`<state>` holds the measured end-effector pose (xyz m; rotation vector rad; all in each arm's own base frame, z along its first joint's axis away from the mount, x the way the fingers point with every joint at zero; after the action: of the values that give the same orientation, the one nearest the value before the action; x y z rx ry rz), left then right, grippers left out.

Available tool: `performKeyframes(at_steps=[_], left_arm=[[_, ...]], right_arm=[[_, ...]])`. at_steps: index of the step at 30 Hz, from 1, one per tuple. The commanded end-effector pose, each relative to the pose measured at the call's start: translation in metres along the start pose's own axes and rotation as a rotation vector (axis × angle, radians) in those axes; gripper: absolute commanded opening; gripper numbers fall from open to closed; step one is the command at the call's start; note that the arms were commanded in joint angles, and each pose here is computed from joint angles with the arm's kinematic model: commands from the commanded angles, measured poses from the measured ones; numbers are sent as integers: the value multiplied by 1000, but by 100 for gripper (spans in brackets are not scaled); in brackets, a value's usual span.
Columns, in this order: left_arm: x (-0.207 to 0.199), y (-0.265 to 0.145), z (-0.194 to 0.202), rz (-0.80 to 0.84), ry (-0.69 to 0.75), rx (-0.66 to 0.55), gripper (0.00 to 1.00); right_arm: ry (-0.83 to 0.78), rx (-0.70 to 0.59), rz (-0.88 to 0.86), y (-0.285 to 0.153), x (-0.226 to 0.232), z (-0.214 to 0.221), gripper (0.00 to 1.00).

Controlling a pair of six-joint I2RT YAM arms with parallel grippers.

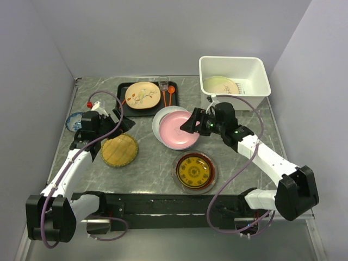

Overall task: Place the plates into the plastic bin on the countertop
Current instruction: Pick up the plate at the center of the board.

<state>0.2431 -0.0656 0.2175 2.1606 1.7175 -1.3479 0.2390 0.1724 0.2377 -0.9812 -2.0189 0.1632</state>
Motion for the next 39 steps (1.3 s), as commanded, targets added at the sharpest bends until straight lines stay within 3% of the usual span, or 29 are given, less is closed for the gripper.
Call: performKeyframes(at_steps=[1, 26, 39], left_arm=[[-14, -10, -16, 14, 40, -75, 99], [-26, -51, -26, -62, 94, -141, 99], [-25, -59, -26, -111, 105, -139, 99]], right_arm=[[-38, -7, -50, 11, 14, -9, 83], [-107, 275, -244, 118, 96, 49, 82], [-94, 374, -263, 158, 105, 82, 81]])
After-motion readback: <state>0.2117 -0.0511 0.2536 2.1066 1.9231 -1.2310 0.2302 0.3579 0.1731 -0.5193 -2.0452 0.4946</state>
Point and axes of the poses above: each gripper's point midway between its finger pads, its own y axis out along the fingers, its own x axis along the line the jaws close on, z = x × y, the point moved 10 cm from there along -y, back along the fingers, and after that the axes turned 2 degrees about -y, right-handed, at the moved point
